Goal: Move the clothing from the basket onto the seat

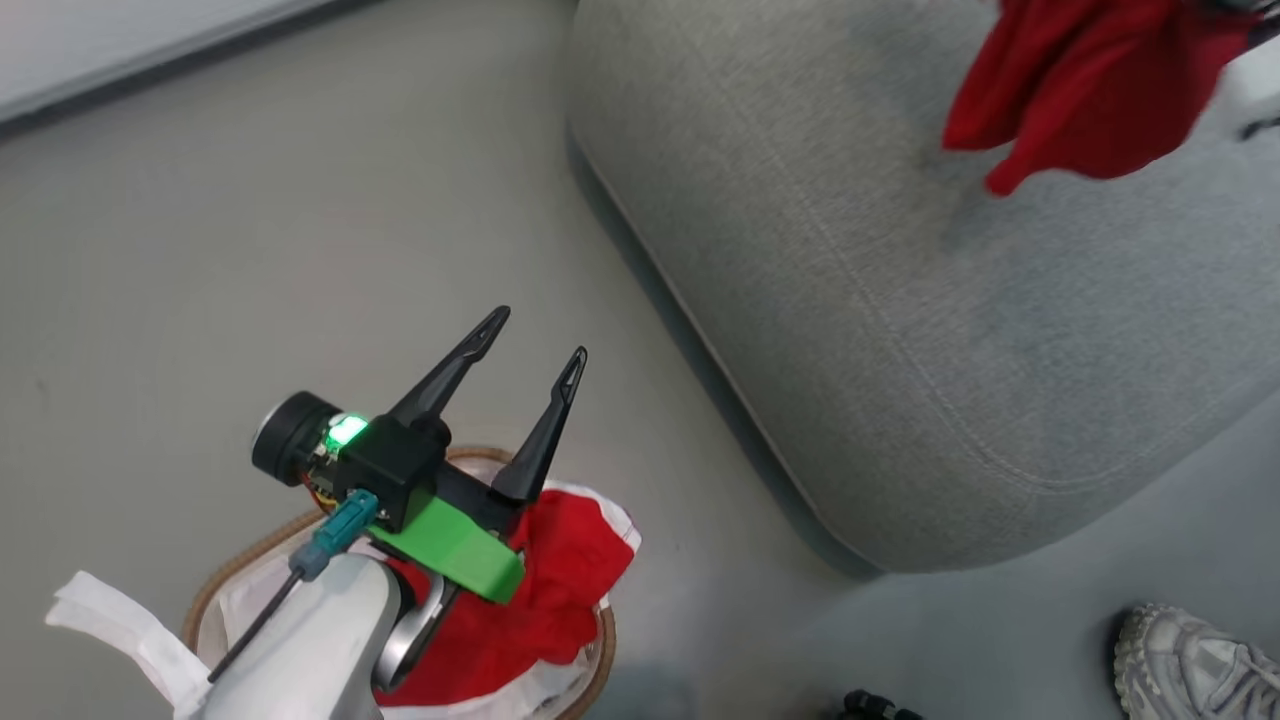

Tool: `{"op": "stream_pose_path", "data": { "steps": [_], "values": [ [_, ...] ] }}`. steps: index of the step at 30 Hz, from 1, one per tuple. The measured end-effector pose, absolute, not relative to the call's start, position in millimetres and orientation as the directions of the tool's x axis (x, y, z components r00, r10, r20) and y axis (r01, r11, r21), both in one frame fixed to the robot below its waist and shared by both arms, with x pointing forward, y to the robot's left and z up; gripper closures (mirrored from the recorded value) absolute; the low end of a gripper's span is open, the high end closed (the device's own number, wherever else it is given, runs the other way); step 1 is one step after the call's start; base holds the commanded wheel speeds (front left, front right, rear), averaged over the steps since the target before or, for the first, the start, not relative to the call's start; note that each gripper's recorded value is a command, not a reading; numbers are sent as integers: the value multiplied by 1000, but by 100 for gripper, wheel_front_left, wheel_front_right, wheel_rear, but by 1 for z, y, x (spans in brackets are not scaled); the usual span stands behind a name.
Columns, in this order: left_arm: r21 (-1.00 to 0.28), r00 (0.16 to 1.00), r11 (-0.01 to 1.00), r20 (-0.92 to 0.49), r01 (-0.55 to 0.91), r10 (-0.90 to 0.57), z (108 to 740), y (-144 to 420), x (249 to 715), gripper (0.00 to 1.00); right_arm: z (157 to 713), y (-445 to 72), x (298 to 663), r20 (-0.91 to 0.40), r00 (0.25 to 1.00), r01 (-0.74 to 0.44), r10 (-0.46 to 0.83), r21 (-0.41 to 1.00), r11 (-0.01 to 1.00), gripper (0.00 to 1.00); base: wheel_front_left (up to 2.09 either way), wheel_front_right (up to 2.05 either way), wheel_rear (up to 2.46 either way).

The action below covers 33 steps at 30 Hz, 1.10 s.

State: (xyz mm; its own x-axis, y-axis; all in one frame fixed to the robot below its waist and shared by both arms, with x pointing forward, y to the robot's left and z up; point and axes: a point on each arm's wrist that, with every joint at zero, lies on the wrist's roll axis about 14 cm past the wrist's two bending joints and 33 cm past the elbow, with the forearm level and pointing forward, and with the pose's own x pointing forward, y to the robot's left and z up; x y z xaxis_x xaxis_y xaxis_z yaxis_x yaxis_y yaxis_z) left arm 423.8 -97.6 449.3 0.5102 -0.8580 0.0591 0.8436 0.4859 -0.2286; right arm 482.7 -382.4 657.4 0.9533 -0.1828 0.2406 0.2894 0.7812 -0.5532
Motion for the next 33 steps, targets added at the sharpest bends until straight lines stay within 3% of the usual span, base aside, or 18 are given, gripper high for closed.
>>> {"op": "stream_pose_path", "data": {
  "steps": [6, 12, 14, 15, 16, 17, 23, 28, 33],
  "values": [
    [-264, 555, 531, 20, 805, -832, 422, -75, 441, 0, 632, -423, 506, 177, 934, 353, -309, -575, 738, 100, 0, 0, 0],
    [-293, 619, 604, -52, 741, -784, 395, -43, 447, 0, 547, -424, 524, 25, 928, 329, -371, -520, 788, 100, 0, 0, 0],
    [-300, 644, 632, -70, 715, -762, 390, -32, 450, 0, 510, -417, 523, -40, 925, 310, -377, -492, 813, 85, 0, 0, 0],
    [-299, 655, 644, -77, 704, -751, 388, -27, 451, 0, 494, -411, 523, -68, 925, 298, -373, -479, 826, 67, 0, 0, 0],
    [-298, 666, 656, -82, 694, -741, 388, -22, 452, 0, 483, -407, 523, -85, 925, 290, -370, -468, 835, 23, 0, 0, 0],
    [-296, 678, 668, -87, 682, -730, 387, -17, 454, 0, 472, -402, 522, -108, 925, 277, -364, -465, 841, 0, 0, 0, 0],
    [-280, 707, 703, -105, 654, -699, 388, -4, 454, 0, 440, -375, 514, -159, 932, 232, -326, -427, 874, 0, 0, 0, 0],
    [-293, 725, 718, -107, 631, -680, 396, -4, 446, 0, 412, -356, 483, -249, 926, 166, -285, -407, 898, 0, 0, 0, 0],
    [-298, 749, 735, -88, 609, -656, 413, -5, 438, 0, 432, -343, 464, -207, 947, 151, -245, -384, 911, 0, 0, 0, 0]
  ]
}}
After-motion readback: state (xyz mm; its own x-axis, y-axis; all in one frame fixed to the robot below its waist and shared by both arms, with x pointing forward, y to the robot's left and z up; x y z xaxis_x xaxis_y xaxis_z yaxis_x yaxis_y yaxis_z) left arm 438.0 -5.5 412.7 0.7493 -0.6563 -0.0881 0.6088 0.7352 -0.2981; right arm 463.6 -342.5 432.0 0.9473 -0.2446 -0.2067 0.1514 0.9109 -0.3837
